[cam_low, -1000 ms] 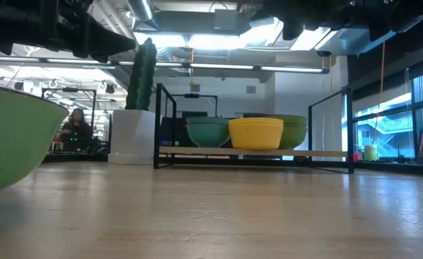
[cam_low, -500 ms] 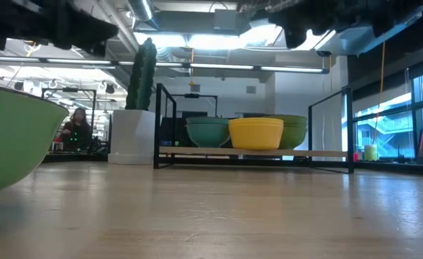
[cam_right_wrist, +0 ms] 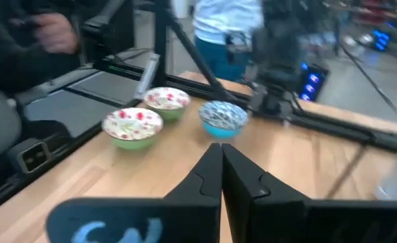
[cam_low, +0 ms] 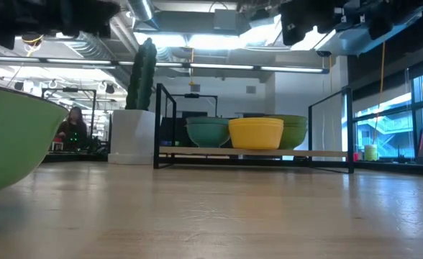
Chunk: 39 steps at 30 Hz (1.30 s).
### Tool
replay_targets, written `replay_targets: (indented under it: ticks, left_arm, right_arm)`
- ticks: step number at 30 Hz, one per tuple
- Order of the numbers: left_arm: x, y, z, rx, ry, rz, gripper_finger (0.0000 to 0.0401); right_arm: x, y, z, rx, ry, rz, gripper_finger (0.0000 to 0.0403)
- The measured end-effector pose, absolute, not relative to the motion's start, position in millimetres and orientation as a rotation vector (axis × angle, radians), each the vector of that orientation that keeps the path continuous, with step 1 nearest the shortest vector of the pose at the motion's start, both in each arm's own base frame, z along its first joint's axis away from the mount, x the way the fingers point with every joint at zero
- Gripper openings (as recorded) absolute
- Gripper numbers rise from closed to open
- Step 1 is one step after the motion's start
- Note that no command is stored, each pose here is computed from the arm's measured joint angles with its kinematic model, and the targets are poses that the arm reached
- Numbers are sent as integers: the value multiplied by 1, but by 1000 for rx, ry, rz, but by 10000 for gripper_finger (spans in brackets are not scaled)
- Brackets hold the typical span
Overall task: Pick & Place Mini bowls
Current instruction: Stack the yellow bowl on top of the yellow bowl on the shelf
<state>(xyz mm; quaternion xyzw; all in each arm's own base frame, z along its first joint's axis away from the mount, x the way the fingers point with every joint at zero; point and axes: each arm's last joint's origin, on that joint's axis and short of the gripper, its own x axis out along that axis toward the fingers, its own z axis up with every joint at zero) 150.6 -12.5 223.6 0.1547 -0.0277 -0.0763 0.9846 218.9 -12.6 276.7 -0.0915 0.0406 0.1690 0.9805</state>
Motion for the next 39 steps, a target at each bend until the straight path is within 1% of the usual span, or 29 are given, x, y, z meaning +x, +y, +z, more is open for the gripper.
replay_targets:
  ticks: [4,7,9,13,17,21,26,29,35,39]
  left_arm:
    - [150,-8,205,270,86,-135,3]
    - [150,-5,203,268,110,-105,4]
    - [151,-4,206,269,81,-97,2]
    - [151,-5,219,267,-47,-84,3]
    - [151,-4,221,220,-70,-62,2]
    - [151,-3,223,173,-86,-30,3]
    - [150,-3,230,240,-156,-17,4]
    - [149,-3,234,254,-197,-9,2]
    - [151,-3,220,180,-50,-29,7]
    - [152,-3,217,178,-20,-32,6]
  right_arm:
    - [219,-12,276,-222,77,348,6]
    - [221,-13,273,-244,83,349,16]
    - [225,-13,267,-240,103,351,22]
    - [234,-14,259,-249,114,353,25]
    - [245,-16,254,-227,86,340,25]
    - [249,-15,262,-186,-6,351,25]
    - [249,-15,277,-190,-69,365,25]
    - [249,-15,279,-160,-64,366,25]
    - [251,-15,270,-131,6,372,25]
    - [254,-14,263,-113,45,377,25]
